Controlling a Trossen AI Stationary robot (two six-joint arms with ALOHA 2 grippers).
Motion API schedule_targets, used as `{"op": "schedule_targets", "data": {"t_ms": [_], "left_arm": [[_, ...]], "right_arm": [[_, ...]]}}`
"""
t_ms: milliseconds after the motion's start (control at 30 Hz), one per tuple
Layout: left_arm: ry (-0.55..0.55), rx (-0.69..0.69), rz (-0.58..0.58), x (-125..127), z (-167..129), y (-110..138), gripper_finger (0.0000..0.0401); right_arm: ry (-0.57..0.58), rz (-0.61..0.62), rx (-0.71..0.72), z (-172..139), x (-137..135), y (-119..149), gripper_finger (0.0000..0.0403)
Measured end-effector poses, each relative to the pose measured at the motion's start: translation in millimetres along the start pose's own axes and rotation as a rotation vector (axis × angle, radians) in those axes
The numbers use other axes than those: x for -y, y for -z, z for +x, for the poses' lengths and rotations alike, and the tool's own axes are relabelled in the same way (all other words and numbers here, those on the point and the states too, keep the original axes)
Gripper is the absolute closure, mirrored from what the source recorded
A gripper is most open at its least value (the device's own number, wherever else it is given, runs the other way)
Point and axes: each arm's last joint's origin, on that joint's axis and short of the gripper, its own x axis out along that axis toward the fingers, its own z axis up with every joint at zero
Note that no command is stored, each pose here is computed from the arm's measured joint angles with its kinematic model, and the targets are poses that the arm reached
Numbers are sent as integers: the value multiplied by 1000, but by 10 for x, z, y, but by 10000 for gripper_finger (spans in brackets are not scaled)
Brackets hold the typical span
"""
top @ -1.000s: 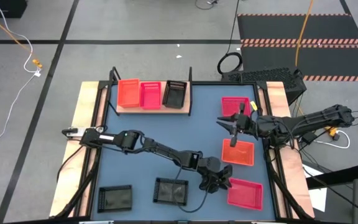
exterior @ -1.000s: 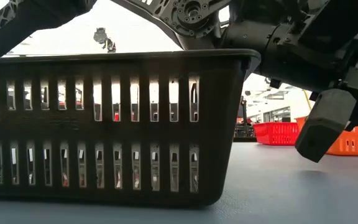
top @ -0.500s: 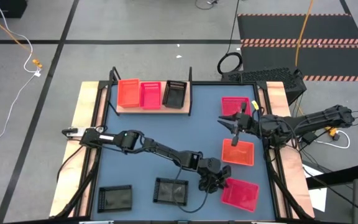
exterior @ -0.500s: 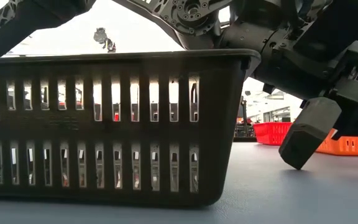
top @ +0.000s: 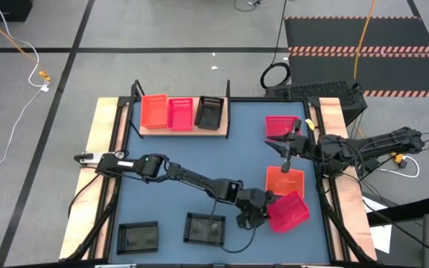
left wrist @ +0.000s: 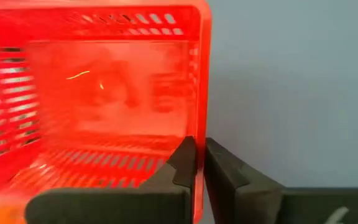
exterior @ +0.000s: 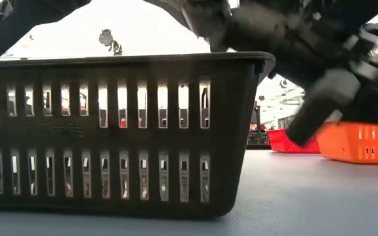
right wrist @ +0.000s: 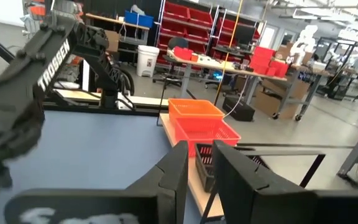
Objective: Stack baskets on shelf by color
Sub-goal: Stack the bottom red bin on top of the red bin on the shelf
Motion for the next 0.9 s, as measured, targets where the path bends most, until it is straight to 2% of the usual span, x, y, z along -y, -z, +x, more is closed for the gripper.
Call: {"op": "schedule_targets", "data": {"t_ms": [167,333,533,733,900], "left_arm": [[-40,-212,-93,-114,-378,-218,394],[-119,-409,-277,-290,-880,-358,379],[-129,-531,-423,-388,-1451,-514,394],[-113,-600,-525,-373,-1924,-681,387],[-179,-791,-642,-345,-2376,-666,393]], "right_arm": [[7,-26,36,-65,41,-43,337],[19,-48,82,-139,90,-93,337],[32,-69,129,-200,130,-142,337],[44,-95,160,-211,142,-175,337],[44,-101,161,-211,142,-176,337]]}}
